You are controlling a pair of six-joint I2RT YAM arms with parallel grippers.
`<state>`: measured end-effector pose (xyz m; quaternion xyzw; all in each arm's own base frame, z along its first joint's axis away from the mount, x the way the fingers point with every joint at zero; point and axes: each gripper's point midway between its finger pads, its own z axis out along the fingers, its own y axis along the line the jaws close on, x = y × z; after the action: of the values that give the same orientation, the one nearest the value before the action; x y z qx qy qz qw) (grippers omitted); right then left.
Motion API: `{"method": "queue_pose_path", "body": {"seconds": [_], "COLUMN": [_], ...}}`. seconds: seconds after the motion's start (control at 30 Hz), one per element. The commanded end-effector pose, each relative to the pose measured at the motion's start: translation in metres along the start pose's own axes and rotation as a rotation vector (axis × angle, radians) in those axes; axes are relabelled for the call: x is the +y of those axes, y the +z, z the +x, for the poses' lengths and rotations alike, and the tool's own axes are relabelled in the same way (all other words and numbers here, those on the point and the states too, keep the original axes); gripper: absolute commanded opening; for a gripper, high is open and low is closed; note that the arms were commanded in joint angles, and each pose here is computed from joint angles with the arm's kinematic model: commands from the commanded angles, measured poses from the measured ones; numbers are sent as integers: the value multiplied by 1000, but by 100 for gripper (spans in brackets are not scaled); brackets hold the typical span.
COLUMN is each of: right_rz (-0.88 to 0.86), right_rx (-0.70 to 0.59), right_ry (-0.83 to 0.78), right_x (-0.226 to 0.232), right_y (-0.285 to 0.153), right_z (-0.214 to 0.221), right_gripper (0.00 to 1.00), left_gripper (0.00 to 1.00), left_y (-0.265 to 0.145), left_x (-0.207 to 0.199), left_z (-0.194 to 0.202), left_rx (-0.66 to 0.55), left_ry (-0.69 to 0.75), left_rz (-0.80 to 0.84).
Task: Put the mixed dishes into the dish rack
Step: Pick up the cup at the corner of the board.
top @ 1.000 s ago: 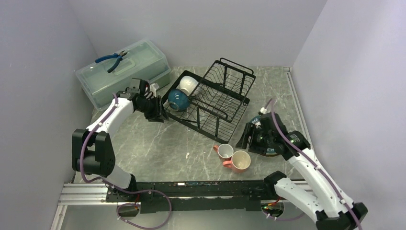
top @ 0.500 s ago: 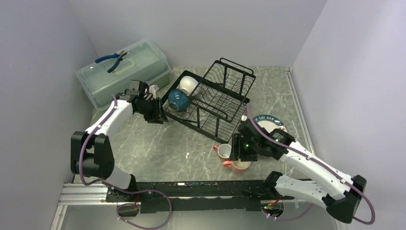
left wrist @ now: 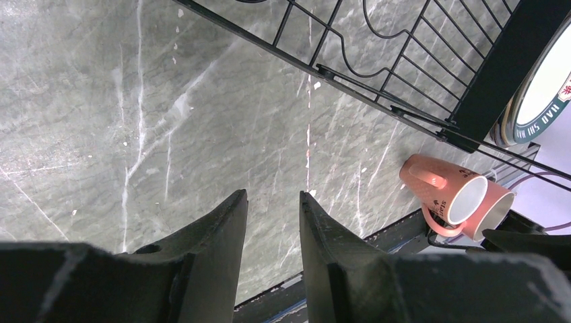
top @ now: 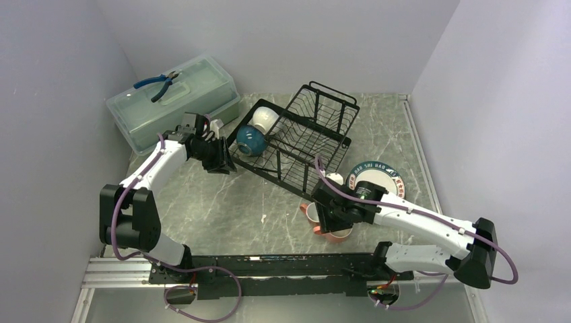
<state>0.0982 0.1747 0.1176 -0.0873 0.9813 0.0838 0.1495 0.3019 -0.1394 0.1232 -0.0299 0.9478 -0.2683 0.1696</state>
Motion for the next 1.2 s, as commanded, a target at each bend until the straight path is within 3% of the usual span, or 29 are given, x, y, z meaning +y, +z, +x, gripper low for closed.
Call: {"method": "queue_pose_path", "body": {"seconds": [0.0, 0.4, 0.73, 1.0, 1.17], "right_rz": [-4, 1, 29, 44, 30], "right_rx": [-51, -26, -8, -20, -37], "right_ry": [-41, -84, -96, -105, -121], "right_x": [3, 1, -3, -3, 3], "right_y": [-1, 16, 25, 18, 6], "right_z": [-8, 8, 17, 14, 10], "right_gripper": [43, 37, 21, 0, 0], "left_gripper": [39, 39, 39, 39, 39], "left_y": [-10, -11, -10, -11, -13], "left_x": [-8, -7, -5, -4, -4], "left_z": [-8, -9, -9, -10, -10], "left_rx": [-53, -60, -60, -64, -68], "left_ry": [59, 62, 61, 63, 65], "left_rz": [20, 11, 0, -6, -10]}}
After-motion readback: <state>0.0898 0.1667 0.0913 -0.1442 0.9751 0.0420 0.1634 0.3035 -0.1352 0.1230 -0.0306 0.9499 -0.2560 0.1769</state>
